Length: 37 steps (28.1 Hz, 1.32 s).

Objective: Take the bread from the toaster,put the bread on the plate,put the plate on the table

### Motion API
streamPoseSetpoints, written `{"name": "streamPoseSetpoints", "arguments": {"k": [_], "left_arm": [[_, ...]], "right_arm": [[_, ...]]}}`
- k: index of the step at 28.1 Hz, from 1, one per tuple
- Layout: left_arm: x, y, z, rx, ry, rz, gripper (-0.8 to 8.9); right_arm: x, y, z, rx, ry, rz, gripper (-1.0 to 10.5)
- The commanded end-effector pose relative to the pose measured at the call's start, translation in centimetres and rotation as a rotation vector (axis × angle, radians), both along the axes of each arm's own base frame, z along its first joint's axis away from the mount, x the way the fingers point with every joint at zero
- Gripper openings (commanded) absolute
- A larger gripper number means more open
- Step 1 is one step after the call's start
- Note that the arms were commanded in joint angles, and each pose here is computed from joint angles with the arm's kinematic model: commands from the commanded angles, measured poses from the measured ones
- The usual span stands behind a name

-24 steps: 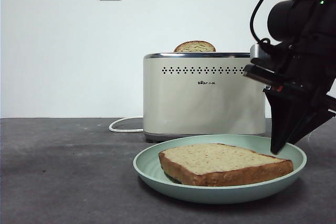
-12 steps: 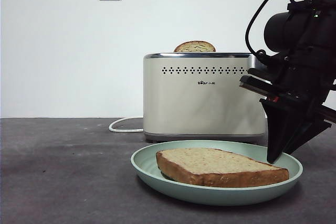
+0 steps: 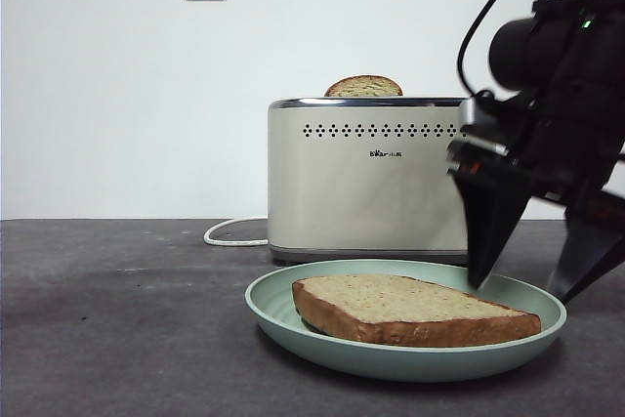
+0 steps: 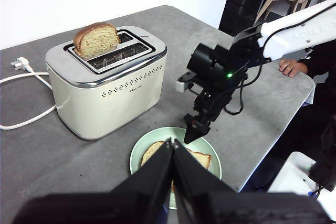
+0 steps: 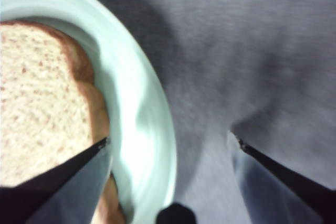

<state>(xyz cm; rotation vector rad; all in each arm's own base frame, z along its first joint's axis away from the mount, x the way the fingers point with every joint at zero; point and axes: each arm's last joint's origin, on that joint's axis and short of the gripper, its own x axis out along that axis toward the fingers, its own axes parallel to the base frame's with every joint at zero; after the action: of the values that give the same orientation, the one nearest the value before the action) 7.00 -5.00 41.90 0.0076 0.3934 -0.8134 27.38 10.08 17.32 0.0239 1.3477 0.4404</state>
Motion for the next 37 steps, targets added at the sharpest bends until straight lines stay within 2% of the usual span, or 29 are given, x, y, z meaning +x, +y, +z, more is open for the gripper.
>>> {"name": "streamPoseSetpoints", "arguments": {"k": [1,4,8,12,18,20,22,37], "left_arm": [[0.0,0.0,0.0,0.007,-0.007,-0.006,-0.08],[-0.1,0.0,0.0,0.007,-0.005,-0.007,-0.08],[-0.1,0.1,-0.3,0.022,0.020,-0.007,-0.08],[-0.2,0.1,-0.4,0.026,0.027,-0.007,-0.08],[-0.2,0.1,-0.4,0.027,0.029,-0.007,-0.08],[-0.2,0.1,-0.4,0.027,0.029,-0.007,-0.08],[-0.2,0.1,-0.4,0.027,0.029,-0.007,-0.08],[-0.2,0.1,-0.5,0.030,0.034,-0.006,-0.08]], "right_arm": [[-1.5,-0.5,3.0,0.023,-0.085,0.005,3.9],[-4.8,-1.4,7.6,0.055,-0.194,0.053,3.8],[-11.5,-2.6,12.6,0.096,-0.336,0.150,3.7],[-15.7,-3.8,14.5,0.138,-0.422,0.180,3.7],[-20.3,-5.5,15.5,0.215,-0.480,0.212,1.6],[-21.1,-5.8,15.6,0.253,-0.483,0.233,1.0],[-21.7,-6.0,15.7,0.271,-0.493,0.240,-0.2],[-21.9,-6.1,15.6,0.269,-0.470,0.243,0.0]]}}
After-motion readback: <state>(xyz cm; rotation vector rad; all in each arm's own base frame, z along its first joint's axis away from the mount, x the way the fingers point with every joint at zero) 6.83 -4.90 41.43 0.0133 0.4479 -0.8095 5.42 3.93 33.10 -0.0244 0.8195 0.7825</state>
